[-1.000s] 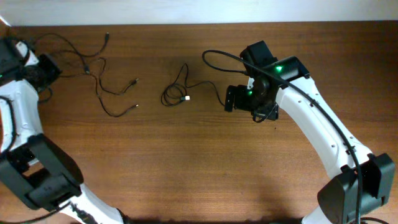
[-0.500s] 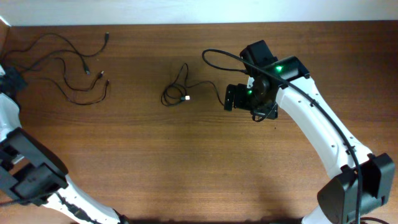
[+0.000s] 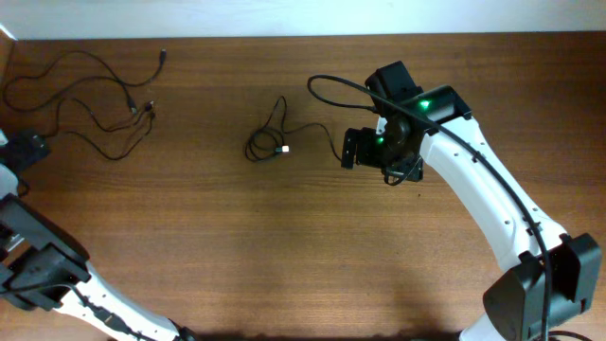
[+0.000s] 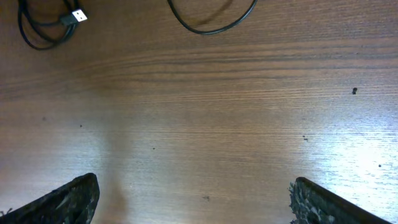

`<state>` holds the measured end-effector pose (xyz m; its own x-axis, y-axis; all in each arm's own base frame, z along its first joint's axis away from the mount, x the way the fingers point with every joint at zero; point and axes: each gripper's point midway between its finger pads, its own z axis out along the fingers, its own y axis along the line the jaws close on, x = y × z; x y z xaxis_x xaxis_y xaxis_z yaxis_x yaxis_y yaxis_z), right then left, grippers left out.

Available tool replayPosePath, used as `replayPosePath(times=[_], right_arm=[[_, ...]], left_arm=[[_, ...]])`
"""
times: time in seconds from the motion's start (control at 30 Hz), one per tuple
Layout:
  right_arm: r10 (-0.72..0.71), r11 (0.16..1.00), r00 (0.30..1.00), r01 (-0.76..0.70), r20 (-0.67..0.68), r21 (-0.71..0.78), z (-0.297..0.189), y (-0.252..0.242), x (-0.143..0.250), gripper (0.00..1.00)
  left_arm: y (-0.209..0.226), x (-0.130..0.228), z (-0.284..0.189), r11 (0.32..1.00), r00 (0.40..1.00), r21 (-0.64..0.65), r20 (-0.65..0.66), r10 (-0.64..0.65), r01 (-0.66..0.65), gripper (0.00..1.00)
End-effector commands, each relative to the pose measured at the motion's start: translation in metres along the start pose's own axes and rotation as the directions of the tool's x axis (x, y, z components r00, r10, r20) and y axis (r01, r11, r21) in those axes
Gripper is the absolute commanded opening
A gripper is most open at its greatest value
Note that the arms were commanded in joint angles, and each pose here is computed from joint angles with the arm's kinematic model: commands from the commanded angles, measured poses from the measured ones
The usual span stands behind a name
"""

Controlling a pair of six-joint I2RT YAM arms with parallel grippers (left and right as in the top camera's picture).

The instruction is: Untangle cables

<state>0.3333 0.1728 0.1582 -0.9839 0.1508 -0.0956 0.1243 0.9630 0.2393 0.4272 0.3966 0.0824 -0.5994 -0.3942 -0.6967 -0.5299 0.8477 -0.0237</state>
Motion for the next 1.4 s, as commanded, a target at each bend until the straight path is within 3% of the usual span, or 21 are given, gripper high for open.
replayPosePath(times=[0.0,0.07,0.13,0.23,0.3,0.37,0.43,0.47,0.67,0.8,0.97,1.17,1.23,1.37], right_arm=[[-0.01,1.0,1.0,0.01,-0.002,0.015,0.003,-0.002,0.001,0.98],[-0.01,1.0,1.0,0.01,-0.001,0.015,0.003,-0.002,0.001,0.98],[-0.01,1.0,1.0,0.01,0.002,0.013,0.003,-0.001,0.0,0.98],[-0.011,1.0,1.0,0.011,0.004,0.011,0.003,-0.001,0.0,0.98],[-0.011,1.0,1.0,0.011,0.003,0.011,0.003,-0.001,0.0,0.99],[-0.01,1.0,1.0,0.01,0.0,0.013,0.003,-0.002,0.001,0.98],[-0.009,1.0,1.0,0.009,-0.005,0.017,0.003,-0.002,0.002,0.98],[-0.01,1.0,1.0,0.01,-0.004,0.017,0.003,-0.002,0.002,0.98],[-0.01,1.0,1.0,0.01,-0.002,0.015,0.003,-0.002,0.001,0.98],[-0.01,1.0,1.0,0.01,-0.001,0.015,0.003,-0.002,0.001,0.98],[-0.011,1.0,1.0,0.011,0.004,0.011,0.003,-0.001,0.0,0.98],[-0.01,1.0,1.0,0.01,0.004,0.011,0.003,-0.001,0.0,0.98],[-0.01,1.0,1.0,0.01,0.004,0.011,0.003,-0.001,0.0,0.98],[-0.008,1.0,1.0,0.008,-0.01,0.014,0.003,-0.002,0.003,0.98]], left_arm=[[-0.069,-0.047,-0.022,0.972,0.99,0.236,0.138,-0.015,-0.018,0.99],[-0.097,-0.085,-0.053,0.964,0.967,0.253,0.253,0.016,-0.082,0.99],[-0.124,-0.096,-0.071,0.954,0.961,0.283,0.275,0.021,-0.102,0.99],[-0.17,-0.067,-0.065,0.932,0.989,0.356,0.145,0.01,-0.062,0.99],[-0.186,-0.039,-0.055,0.952,0.998,0.3,0.041,0.048,-0.058,0.99],[-0.162,-0.022,-0.043,0.995,0.997,0.062,-0.023,0.078,-0.076,0.99],[-0.122,-0.012,-0.039,0.981,0.994,-0.171,-0.07,0.081,-0.092,0.99],[-0.109,-0.008,-0.038,0.972,0.994,-0.218,-0.086,0.074,-0.091,0.99],[-0.034,0.041,-0.006,0.952,0.976,-0.304,-0.216,-0.036,-0.032,0.99],[0.022,0.05,-0.005,0.932,0.972,-0.36,-0.198,-0.127,0.049,0.99],[0.055,0.041,-0.005,0.951,0.971,-0.256,-0.114,-0.209,0.175,0.98],[0.02,0.015,0.0,0.973,0.974,0.044,-0.041,-0.223,0.225,0.99],[0.02,0.017,0.004,0.977,0.976,0.005,-0.042,-0.212,0.213,0.98],[0.05,0.054,0.026,0.962,0.969,-0.189,-0.112,-0.222,0.198,0.99]])
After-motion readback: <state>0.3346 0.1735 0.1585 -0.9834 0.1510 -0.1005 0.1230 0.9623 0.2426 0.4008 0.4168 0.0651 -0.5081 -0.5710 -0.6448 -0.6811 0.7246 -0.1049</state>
